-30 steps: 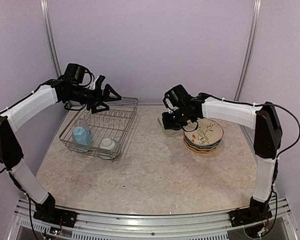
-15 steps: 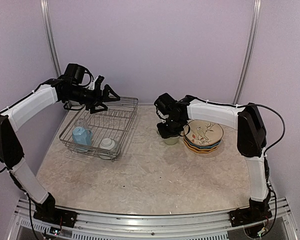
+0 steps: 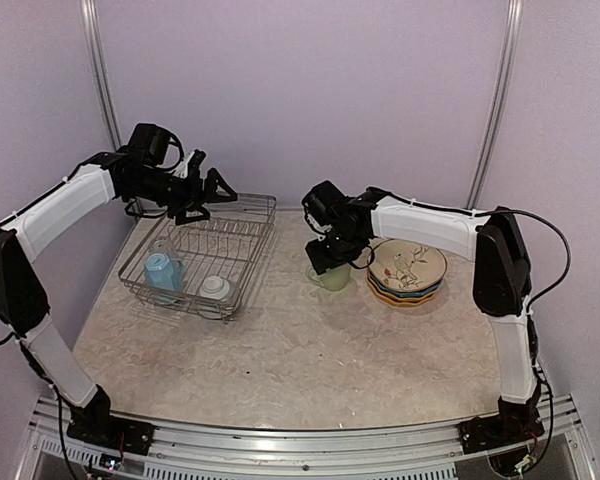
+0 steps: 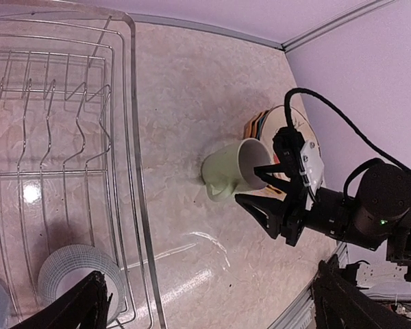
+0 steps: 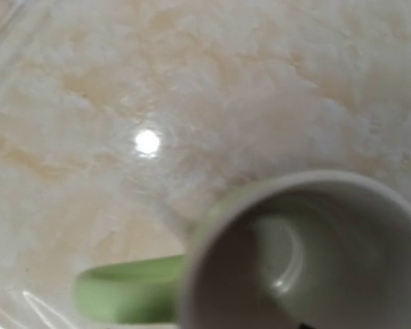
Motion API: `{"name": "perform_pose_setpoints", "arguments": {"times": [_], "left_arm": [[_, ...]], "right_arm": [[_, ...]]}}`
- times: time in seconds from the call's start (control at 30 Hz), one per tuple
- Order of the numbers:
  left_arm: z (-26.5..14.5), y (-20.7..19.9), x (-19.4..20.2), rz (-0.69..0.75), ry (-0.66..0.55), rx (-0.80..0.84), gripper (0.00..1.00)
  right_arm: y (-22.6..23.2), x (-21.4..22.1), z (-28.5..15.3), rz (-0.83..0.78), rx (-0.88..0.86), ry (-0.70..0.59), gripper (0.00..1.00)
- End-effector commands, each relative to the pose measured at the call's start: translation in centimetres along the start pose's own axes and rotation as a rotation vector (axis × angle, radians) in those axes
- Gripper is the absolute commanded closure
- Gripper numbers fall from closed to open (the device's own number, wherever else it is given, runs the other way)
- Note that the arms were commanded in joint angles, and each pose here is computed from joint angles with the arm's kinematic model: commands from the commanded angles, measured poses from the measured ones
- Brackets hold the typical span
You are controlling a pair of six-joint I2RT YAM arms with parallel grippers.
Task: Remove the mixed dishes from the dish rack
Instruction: Place the cup at the center of the board, then grab the cup from the dish rack.
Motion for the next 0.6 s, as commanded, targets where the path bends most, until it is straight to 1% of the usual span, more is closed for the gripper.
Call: {"name": "perform_pose_setpoints", "arguments": {"times": [0.0, 0.1, 0.27, 0.43, 0.57], "left_arm": [[0.4, 1.0, -0.3, -0.006, 0.016, -0.088, 0.01], [0.5, 1.3, -0.5, -0.011, 0.020, -0.132, 0.01], [0.2, 1.9, -0.7, 0.008, -0.007, -0.233, 0.01], [-0.6, 1.7, -0.7, 0.012, -0.046, -0.362, 0.01], [-2.1, 2.3, 0.8, -0.062, -0.056, -0.432, 0.01]], "right_arm": [[1.7, -1.0, -3.8, -0.059, 0.005, -0.117, 0.39], [2.2, -0.9, -4.9, -0.076, 0.023, -0.165, 0.31], [1.9, -0.2, -6.4, -0.063, 0.023, -0.228, 0.24], [1.5, 0.6, -7.6, -0.029, -0.031, -0.291, 0.16], [1.3, 1.3, -7.8, -0.017, -0.030, -0.295, 0.11]]}}
Point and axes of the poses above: each gripper's point midway between its finger pads, its own z axis out along the fingers, its own y axis along the line the jaws close on, x = y × z, the point moved 10 cm from there along -z, back along the fingers, and after that the axes turned 3 degrees about -z, right-handed, at the moved point
